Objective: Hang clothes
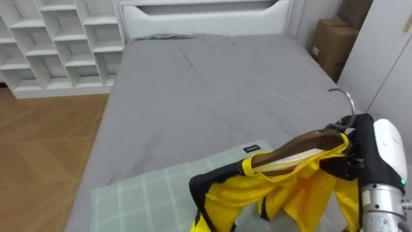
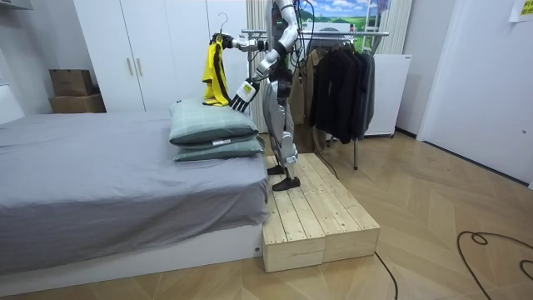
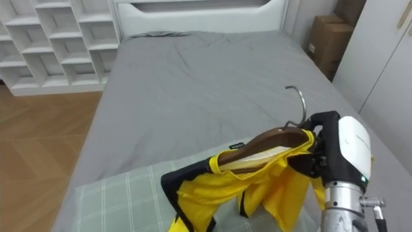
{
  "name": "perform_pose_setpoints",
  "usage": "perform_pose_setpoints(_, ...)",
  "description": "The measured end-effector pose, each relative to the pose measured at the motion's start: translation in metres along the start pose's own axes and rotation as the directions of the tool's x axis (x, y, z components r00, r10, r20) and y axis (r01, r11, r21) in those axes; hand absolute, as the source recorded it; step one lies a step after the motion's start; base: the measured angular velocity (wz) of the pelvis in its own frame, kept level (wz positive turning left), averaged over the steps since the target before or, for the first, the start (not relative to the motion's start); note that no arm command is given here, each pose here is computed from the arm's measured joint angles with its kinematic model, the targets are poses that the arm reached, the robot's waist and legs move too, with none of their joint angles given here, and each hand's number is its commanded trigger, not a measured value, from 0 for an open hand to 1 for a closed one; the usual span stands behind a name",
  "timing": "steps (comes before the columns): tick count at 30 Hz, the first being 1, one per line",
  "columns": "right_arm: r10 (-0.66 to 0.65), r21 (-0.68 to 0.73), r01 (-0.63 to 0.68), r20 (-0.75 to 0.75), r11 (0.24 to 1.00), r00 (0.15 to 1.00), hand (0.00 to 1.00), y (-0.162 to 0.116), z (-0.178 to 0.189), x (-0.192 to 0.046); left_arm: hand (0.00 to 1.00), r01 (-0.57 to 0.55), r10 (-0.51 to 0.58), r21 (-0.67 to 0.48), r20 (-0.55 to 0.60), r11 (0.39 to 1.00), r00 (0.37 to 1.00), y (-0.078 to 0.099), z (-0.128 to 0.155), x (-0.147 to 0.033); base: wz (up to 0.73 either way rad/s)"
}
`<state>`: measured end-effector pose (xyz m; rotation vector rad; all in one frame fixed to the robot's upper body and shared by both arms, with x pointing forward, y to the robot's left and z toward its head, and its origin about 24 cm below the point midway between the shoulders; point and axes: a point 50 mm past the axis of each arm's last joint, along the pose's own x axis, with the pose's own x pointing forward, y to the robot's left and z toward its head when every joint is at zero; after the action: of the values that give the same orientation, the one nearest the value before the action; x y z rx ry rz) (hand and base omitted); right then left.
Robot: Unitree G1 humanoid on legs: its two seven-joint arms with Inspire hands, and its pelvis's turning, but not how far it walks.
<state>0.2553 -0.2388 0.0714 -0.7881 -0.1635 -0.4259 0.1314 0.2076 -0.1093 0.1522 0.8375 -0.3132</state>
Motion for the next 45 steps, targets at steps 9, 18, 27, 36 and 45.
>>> perform_pose_setpoints(9, -0.057, 0.075, 0.054, 0.037, 0.996, 0.998, 1.0, -0.011, 0.014, 0.003, 0.0, -0.144, 0.139, -0.065, -0.076, 0.987, 0.987, 0.008, -0.029, -0.007, -0.04)
perform_pose_setpoints(18, -0.065, 0.06, 0.062, 0.043, 0.996, 0.997, 1.0, -0.013, 0.014, 0.004, 0.0, -0.243, 0.209, -0.201, -0.179, 0.949, 0.962, 0.01, -0.068, -0.02, -0.01)
perform_pose_setpoints(27, -0.047, 0.05, 0.046, 0.024, 0.998, 0.999, 1.0, -0.014, 0.008, 0.0, 0.0, -0.449, 0.279, -0.244, -0.513, 0.859, 0.812, 0.01, -0.145, -0.067, 0.0)
perform_pose_setpoints(36, -0.063, 0.052, 0.062, 0.028, 0.997, 0.998, 1.0, -0.017, 0.007, 0.001, 0.0, -0.367, 0.185, -0.155, -0.651, 0.917, 0.737, -0.018, -0.166, -0.077, 0.02)
perform_pose_setpoints(45, -0.052, 0.031, 0.049, 0.071, 0.998, 0.996, 1.0, -0.019, 0.015, 0.002, 0.0, -0.393, 0.234, -0.136, -0.615, 0.909, 0.753, -0.012, -0.151, -0.059, 0.0)
